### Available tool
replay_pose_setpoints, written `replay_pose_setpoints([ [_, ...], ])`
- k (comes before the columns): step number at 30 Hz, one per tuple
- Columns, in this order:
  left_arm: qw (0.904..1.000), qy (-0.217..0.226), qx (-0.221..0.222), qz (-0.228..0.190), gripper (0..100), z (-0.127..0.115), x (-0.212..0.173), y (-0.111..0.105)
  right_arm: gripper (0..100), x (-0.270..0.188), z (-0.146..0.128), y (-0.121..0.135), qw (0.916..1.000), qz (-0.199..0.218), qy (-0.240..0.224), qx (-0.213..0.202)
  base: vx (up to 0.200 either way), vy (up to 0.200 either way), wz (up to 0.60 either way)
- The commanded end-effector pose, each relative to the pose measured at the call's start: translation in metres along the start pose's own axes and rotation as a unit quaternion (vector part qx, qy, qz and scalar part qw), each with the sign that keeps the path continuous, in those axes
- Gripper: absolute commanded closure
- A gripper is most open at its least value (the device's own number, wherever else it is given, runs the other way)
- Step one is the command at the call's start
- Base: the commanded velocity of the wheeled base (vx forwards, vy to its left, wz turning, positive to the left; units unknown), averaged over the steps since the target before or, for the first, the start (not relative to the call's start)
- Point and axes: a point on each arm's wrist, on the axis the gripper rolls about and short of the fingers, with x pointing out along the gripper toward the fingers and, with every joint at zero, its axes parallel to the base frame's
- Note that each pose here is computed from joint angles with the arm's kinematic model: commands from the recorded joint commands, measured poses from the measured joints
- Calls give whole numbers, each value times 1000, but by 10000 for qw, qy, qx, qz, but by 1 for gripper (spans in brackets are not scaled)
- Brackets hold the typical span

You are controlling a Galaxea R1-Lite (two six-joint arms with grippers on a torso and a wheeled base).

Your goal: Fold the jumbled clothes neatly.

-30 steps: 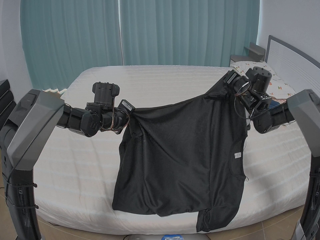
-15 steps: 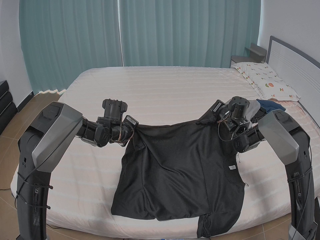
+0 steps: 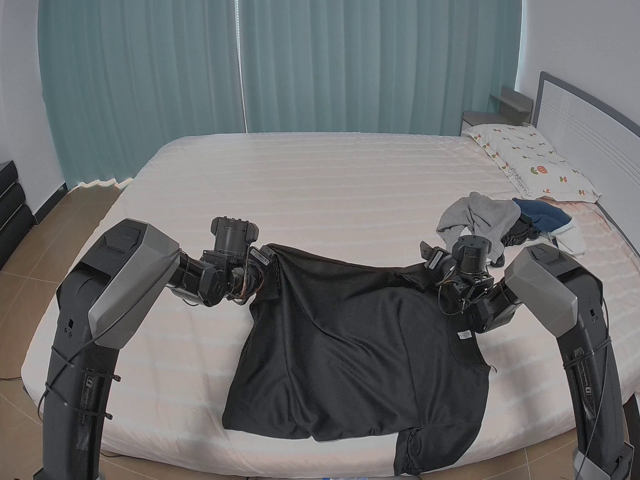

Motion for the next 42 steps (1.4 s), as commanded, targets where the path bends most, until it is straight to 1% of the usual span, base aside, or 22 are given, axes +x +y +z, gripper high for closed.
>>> replay_pose_setpoints([
  [1,9980,-425,351,295,0,1,21,13,0,1,34,-24,9993,-242,-229,147,0,0,0],
  [2,9977,-387,414,364,0,0,21,15,0,1,42,-26,9989,-262,-333,213,0,0,0],
  [3,9977,-369,432,381,0,0,20,16,0,2,43,-28,9987,-282,-344,238,0,0,0],
  [4,9969,-244,508,542,0,-2,19,19,0,2,49,-31,9980,-305,-422,372,0,0,0],
  [5,9969,-244,508,542,0,-2,19,19,0,2,49,-31,9980,-305,-422,372,0,0,0],
  [6,9943,49,687,813,0,-6,18,26,0,2,50,-35,9976,-365,-407,429,0,0,0],
  [8,9881,414,940,1146,0,-9,16,34,0,1,43,-44,9979,-501,-170,366,0,0,0],
  [10,9858,629,967,1223,0,-10,14,35,0,-2,35,-50,9974,-650,74,311,0,0,0],
  [15,9851,875,869,1196,0,0,5,35,0,-5,35,-54,9968,-723,172,309,0,0,0],
  [18,9858,1022,786,1081,0,11,-5,28,0,-12,45,-53,9965,-740,153,348,0,0,0],
  [20,9872,1066,720,946,0,19,-15,20,0,-21,49,-53,9964,-700,243,410,0,0,0],
  [22,9890,1091,638,767,0,34,-30,11,0,-37,51,-52,9945,-619,438,725,0,0,0],
  [24,9893,1139,608,677,0,44,-42,5,0,-53,55,-51,9897,-496,661,1167,0,0,0],
  [25,9888,1163,622,705,0,45,-43,5,0,-57,56,-51,9881,-456,719,1284,0,0,0],
  [26,9872,1186,707,801,0,45,-43,6,0,-64,56,-51,9840,-403,857,1511,0,0,0],
  [27,9872,1186,707,801,0,45,-43,6,0,-64,56,-51,9840,-403,857,1511,0,0,0],
  [28,9833,1269,930,912,0,45,-44,9,0,-71,53,-51,9794,-400,953,1738,0,0,0],
  [32,9819,1303,985,956,0,45,-38,14,0,-83,40,-58,9710,-439,1005,2123,0,0,0],
  [33,9818,1307,984,963,0,44,-36,15,0,-84,39,-58,9704,-442,1004,2153,0,0,0],
  [34,9807,1354,982,1014,0,40,-28,20,0,-87,34,-62,9670,-460,1025,2288,0,0,0],
  [38,9832,1325,768,989,0,33,-6,22,0,-93,21,-72,9570,-466,1029,2673,0,0,0],
  [42,9820,1446,805,913,0,22,4,24,0,-97,17,-80,9566,-376,993,2715,0,0,0],
])
